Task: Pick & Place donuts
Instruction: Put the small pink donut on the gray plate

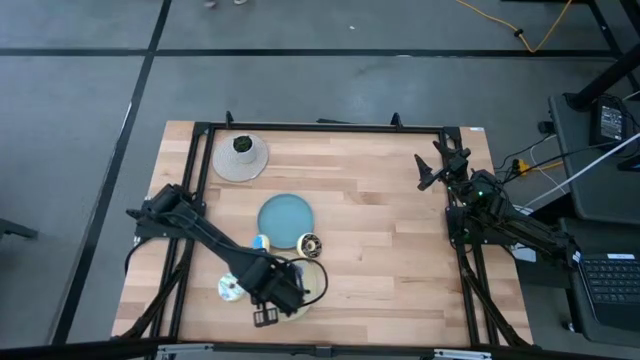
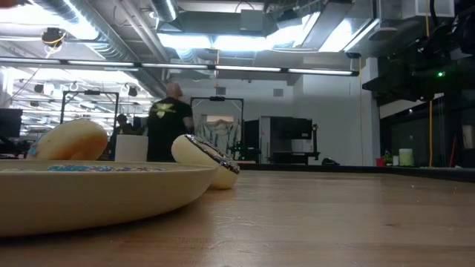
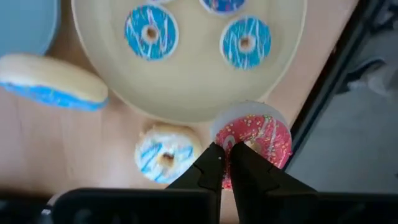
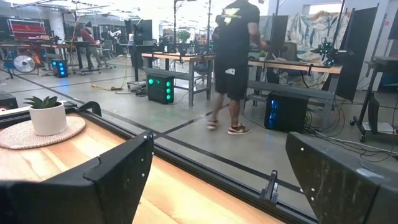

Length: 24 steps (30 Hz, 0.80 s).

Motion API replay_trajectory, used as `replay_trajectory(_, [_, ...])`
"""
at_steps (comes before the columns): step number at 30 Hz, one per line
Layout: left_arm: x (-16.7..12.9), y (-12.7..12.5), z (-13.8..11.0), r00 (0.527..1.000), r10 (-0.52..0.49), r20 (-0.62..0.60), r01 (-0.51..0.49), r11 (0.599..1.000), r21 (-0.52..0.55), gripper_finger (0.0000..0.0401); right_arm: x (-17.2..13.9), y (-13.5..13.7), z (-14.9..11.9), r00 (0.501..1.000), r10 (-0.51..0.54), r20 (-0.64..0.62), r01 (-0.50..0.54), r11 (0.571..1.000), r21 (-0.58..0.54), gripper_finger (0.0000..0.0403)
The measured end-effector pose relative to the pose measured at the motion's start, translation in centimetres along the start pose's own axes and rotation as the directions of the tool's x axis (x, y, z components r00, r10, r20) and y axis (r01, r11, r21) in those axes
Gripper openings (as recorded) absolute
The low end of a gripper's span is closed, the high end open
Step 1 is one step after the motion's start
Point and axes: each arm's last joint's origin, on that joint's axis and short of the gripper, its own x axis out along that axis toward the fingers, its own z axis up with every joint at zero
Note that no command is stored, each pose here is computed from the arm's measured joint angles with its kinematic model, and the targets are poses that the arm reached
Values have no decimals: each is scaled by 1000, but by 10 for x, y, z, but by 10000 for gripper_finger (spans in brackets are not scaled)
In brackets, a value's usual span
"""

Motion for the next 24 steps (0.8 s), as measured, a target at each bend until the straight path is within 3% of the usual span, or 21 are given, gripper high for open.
replay_trajectory(12, [30,6,32,997,76,17,-70,971,-228,19,0,0,0,1000,0,0,0,1000,0,365])
replay_trajectory(24, [61,12,37,998,54,31,-36,907,-420,19,0,0,0,1000,0,1,0,1000,0,365])
